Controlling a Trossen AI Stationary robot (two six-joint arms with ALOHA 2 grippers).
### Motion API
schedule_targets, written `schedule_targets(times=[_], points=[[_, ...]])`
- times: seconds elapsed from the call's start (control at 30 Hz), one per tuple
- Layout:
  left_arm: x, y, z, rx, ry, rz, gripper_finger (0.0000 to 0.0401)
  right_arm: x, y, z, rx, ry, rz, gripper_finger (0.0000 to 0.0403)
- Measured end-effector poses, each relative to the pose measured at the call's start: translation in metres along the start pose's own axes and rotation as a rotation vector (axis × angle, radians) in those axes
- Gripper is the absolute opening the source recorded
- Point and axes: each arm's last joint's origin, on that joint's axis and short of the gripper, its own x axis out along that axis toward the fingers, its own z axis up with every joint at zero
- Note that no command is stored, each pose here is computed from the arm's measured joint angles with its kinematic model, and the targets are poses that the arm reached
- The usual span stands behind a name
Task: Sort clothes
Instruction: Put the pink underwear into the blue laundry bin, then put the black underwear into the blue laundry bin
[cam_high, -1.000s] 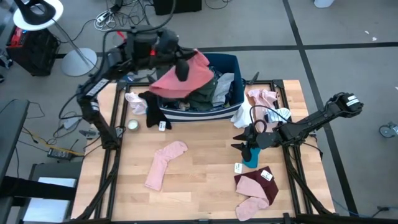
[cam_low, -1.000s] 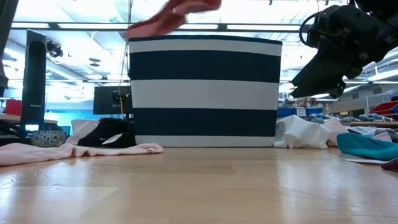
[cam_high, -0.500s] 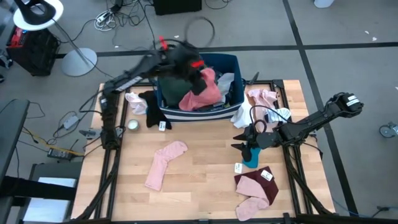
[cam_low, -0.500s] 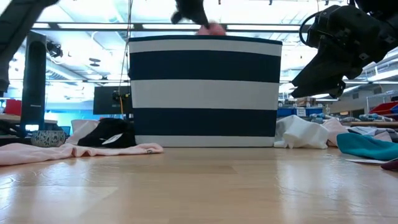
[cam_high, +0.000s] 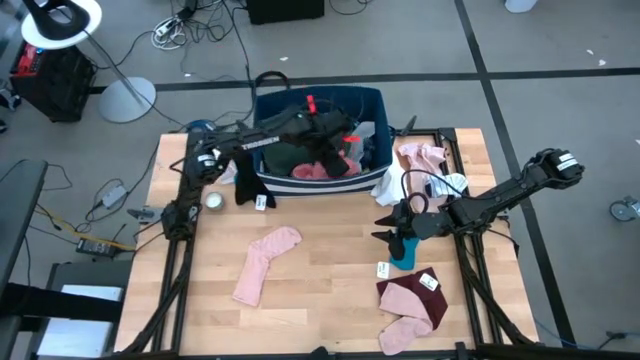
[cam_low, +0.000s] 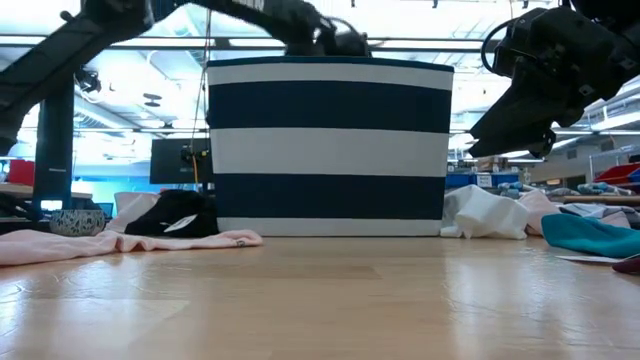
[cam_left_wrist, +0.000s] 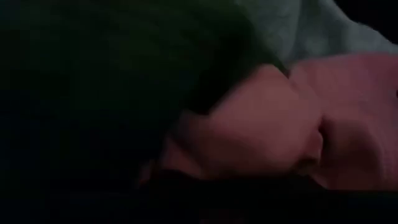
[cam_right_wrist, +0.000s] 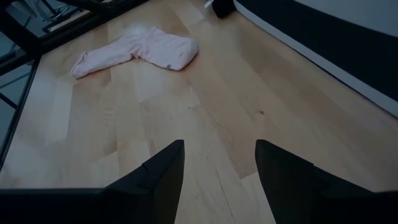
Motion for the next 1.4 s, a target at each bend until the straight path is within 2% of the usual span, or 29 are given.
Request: schedule_targets(times=[0.17,0.33,0.43,0.6,0.77,0.9,1.07,1.27,1.4], points=[[0.018,0.007,-0.004,-0.020,0.000,-0.071,0.0128,0.000,0.000,0.000,0.001,0.000,0.000,0.0199],[0.001,0.006,0.002,0.004,0.009,-0.068,0.0133,0.000,0.000,0.000,0.002,0.000,0.000,0.0199],[-0.022,-0.001,0.007,0.047,-0.028,-0.071,0.0133,0.000,0.000,0.000,0.002,0.001,0.000,0.0199],[-0.076,-0.023,0.015,0.151,-0.221,-0.017,0.0133,0.000,0.000,0.000,0.002,0.000,0.000,0.0199],[-0.122,-0.036,0.004,0.232,-0.307,0.034,0.0133,0.000,0.000,0.000,0.001,0.003,0.001,0.0199],[-0.163,-0.034,-0.012,0.234,-0.366,0.032,0.0133,0.000,0.000,-0.001,0.000,0.017,0.016,0.0199],[-0.197,-0.027,-0.041,0.208,-0.403,0.048,0.0133,0.000,0.000,-0.001,0.003,0.023,0.016,0.0199],[-0.225,-0.008,-0.094,0.122,-0.453,0.125,0.0133,0.000,0.000,-0.001,0.005,0.021,0.018,0.0199],[-0.233,0.006,-0.137,0.017,-0.504,0.174,0.0133,0.000,0.000,-0.001,0.006,0.021,0.017,0.0199]])
